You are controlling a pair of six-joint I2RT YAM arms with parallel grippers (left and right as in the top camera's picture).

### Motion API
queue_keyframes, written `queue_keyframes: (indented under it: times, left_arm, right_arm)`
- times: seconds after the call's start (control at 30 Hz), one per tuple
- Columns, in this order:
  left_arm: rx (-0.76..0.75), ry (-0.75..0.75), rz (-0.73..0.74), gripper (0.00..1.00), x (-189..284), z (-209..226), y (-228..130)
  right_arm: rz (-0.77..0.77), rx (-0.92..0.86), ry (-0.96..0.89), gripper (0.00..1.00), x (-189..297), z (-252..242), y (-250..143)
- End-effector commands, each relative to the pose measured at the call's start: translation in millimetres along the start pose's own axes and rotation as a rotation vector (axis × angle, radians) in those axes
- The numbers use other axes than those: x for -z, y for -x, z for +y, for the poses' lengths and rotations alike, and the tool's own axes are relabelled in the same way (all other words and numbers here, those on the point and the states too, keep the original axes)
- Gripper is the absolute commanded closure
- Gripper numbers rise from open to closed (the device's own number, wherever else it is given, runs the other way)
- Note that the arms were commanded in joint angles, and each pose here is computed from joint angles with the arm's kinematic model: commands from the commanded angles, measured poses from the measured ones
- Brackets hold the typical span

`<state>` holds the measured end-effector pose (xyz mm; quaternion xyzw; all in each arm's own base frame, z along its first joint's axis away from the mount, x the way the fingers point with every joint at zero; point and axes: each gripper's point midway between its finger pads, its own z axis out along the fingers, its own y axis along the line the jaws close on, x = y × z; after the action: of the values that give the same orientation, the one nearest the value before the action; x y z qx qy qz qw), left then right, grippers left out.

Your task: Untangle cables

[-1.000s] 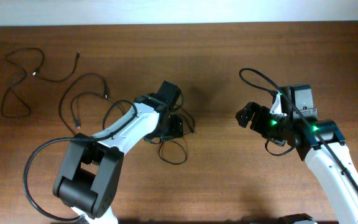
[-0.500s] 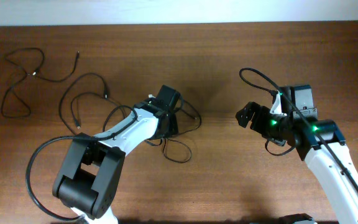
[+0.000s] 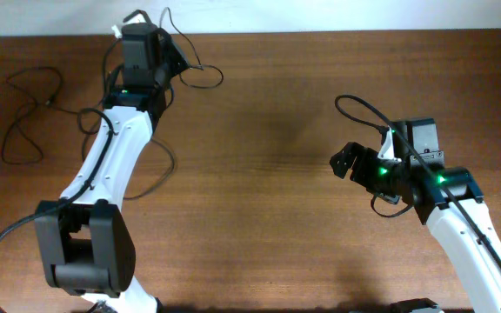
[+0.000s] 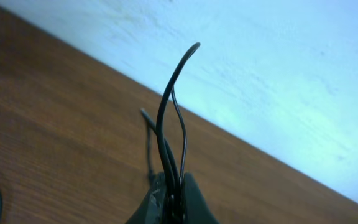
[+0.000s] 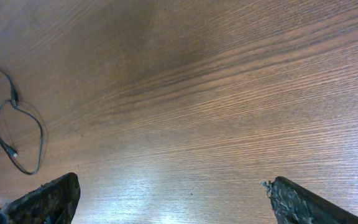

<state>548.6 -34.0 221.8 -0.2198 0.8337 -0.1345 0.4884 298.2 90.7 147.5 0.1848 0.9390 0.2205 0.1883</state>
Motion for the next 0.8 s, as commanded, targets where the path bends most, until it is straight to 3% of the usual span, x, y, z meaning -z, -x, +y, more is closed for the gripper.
queue_keyframes:
  times: [0.0, 0.1, 0.23, 0.27, 0.3, 0.33, 0.4, 0.57, 0.7, 0.77]
  left_arm:
    - [-0.029, 0.022, 0.056, 1.00, -15.7, 5.3, -21.6]
    - [-0.028, 0.133, 0.271, 1.00, -23.9, 37.3, -82.9]
    - [0.004, 0.117, 0.485, 1.00, -46.4, 51.2, -152.6]
    - [0.020, 0.137, 0.511, 0.92, -50.9, 58.0, -164.3]
    - [0.021, 0.170, 0.549, 0.63, -47.9, 66.3, -174.2]
    - [0.021, 0.188, 0.567, 0.52, -44.8, 70.7, -177.6]
    - [0.033, 0.225, 0.605, 0.05, -36.4, 81.7, -180.8]
    - [-0.043, 0.128, 0.472, 0.01, -0.7, 52.5, -113.4]
    - [-0.110, 0.011, 0.284, 0.01, 71.9, 10.0, -37.4]
    - [-0.132, 0.047, 0.178, 0.01, 125.8, 8.9, -3.8]
  right_arm:
    - [-0.010, 0.001, -0.006, 0.02, 0.4, -1.2, 3.3]
    - [-0.010, 0.001, -0.006, 0.02, 0.4, -1.2, 3.3]
    - [-0.010, 0.001, -0.006, 0.01, 0.4, -1.2, 3.3]
    - [-0.010, 0.001, -0.006, 0.02, 0.4, -1.2, 3.3]
    - [-0.010, 0.001, -0.006, 0.02, 0.4, -1.2, 3.3]
    - [-0.010, 0.001, -0.006, 0.02, 0.4, -1.2, 3.3]
    - [-0.010, 0.001, -0.006, 0.02, 0.4, -1.2, 3.3]
    - [-0.010, 0.001, -0.006, 0.02, 0.4, -1.2, 3.3]
    - [-0.010, 0.001, -0.006, 0.02, 0.4, -1.2, 3.3]
    - [-0.010, 0.001, -0.006, 0.02, 0.4, -1.2, 3.3]
